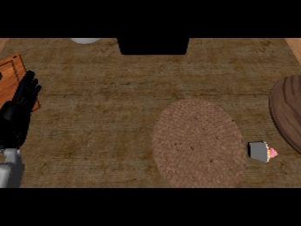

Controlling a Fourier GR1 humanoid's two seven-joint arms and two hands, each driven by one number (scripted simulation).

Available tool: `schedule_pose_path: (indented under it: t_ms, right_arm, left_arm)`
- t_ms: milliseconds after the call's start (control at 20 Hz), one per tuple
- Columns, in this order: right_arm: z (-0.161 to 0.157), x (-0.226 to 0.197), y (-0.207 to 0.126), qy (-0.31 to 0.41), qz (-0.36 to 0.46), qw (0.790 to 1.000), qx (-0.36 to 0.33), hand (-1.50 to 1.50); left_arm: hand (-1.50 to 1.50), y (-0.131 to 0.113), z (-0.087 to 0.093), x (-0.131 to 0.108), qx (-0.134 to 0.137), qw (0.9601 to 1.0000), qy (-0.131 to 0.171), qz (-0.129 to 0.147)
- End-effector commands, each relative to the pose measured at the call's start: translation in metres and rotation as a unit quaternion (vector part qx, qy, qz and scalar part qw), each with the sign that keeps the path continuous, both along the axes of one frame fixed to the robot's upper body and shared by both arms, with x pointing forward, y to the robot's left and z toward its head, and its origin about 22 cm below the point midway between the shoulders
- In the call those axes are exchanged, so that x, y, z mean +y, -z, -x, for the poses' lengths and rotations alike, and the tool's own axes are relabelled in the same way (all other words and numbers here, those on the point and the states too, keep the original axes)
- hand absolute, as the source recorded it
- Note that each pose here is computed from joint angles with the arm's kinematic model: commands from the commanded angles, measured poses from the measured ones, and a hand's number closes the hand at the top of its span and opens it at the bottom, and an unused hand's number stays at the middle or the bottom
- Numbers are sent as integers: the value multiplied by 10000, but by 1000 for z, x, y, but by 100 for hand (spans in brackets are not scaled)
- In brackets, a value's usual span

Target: Pick the lemon from the placemat and place it in the bowl

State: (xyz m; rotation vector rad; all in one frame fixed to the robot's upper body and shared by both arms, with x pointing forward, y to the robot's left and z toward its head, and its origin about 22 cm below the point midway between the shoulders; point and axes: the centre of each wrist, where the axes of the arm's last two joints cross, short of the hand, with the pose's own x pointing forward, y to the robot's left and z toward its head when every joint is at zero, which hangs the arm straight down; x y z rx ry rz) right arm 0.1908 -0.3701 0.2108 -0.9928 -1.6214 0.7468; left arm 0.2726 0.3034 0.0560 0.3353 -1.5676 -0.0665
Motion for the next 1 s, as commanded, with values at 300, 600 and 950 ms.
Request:
schedule_pose_path:
  t_ms: [300,600,950]
  right_arm:
    - [-71,-68,52,118,-231,9996,147,150]
    - [-113,-89,61,91,-360,9992,153,150]
    - [-120,-102,115,938,26,9792,1801,150]
  left_arm:
    - [0,-11,-1,-10,-93,9999,99,32]
    - [0,-2,-2,1,-42,10000,-3,-10]
    - [0,3,-9,-1,-38,9998,177,-29]
